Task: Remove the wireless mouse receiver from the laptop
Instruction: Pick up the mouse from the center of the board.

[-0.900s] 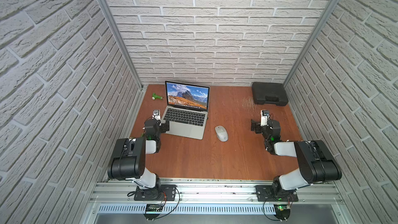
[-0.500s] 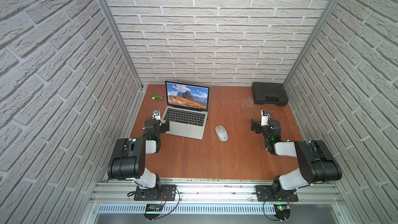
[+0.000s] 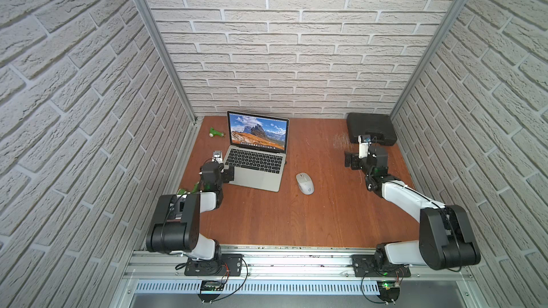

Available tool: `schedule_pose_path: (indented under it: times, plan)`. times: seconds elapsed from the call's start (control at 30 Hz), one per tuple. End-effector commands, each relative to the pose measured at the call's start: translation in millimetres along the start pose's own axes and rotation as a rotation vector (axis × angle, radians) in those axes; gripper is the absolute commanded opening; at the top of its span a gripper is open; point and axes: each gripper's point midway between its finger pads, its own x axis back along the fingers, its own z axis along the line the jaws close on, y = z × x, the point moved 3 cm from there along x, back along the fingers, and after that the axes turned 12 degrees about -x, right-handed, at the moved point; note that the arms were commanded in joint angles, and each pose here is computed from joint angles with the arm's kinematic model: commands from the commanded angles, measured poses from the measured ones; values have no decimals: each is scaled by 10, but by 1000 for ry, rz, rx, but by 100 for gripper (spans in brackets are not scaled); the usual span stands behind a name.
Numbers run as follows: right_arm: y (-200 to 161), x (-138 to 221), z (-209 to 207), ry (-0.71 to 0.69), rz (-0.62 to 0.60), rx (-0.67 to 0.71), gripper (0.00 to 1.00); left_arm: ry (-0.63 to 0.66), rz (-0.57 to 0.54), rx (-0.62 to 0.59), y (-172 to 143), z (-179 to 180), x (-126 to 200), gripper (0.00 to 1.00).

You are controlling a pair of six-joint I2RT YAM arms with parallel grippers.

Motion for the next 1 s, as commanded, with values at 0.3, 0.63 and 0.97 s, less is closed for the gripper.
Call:
schedule_pose_path:
  times: [0.3, 0.63, 0.97]
  plan:
    - [-1077, 386, 1353, 213, 593, 95, 99, -424, 1, 237, 759, -1136, 645, 89]
    - [-1457, 181, 1675, 160, 767, 210, 99, -404, 45, 243, 302, -1190, 674, 86]
    - [-1571, -24, 1704, 87, 771, 231, 81, -377, 50, 226, 232, -1141, 699, 87]
